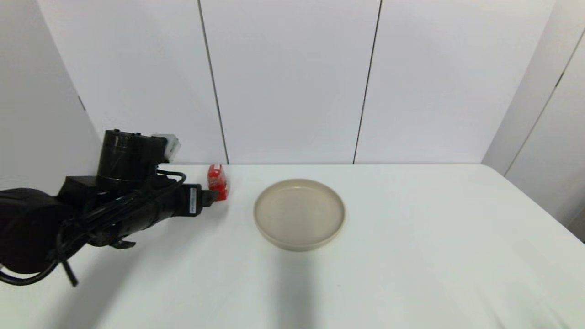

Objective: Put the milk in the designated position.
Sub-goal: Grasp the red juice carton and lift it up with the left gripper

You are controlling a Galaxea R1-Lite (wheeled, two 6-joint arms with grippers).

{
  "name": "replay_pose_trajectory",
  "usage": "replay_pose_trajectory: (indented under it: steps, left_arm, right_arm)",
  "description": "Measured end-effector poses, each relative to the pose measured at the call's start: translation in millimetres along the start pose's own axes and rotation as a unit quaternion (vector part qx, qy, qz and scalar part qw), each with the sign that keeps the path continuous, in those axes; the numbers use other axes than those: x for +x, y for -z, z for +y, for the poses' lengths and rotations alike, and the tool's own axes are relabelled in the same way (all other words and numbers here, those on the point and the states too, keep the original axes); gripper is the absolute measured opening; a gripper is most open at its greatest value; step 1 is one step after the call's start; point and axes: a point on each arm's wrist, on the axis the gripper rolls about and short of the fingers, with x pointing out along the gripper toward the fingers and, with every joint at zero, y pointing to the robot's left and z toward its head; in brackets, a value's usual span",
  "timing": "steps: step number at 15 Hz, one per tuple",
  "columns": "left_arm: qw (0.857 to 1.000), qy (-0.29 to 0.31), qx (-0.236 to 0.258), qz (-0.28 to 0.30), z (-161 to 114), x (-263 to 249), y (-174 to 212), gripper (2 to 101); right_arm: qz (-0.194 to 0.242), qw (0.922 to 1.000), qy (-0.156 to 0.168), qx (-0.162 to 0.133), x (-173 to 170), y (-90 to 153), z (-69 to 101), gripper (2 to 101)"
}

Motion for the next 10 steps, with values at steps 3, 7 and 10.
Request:
replay_pose_trajectory:
  steps: [3, 7, 10]
  left_arm:
    - [1.000, -0.013, 0.000, -0.019, -6.0, 23.8, 3.5, 97.9]
    - [0.999, -0.015, 0.010, -0.043, -11.3, 55.4, 6.2, 97.9]
    - [0.998, -0.018, 0.005, -0.055, -13.5, 77.9, 9.7, 97.9]
  right_arm:
    - [0.000, 1.0000, 0.000, 0.000, 0.0, 0.0, 0.0, 98.0]
    - [0.000, 1.0000, 0.000, 0.000, 0.0, 0.0, 0.0, 98.0]
    - [0.000, 1.0000, 0.000, 0.000, 0.0, 0.0, 0.0, 98.0]
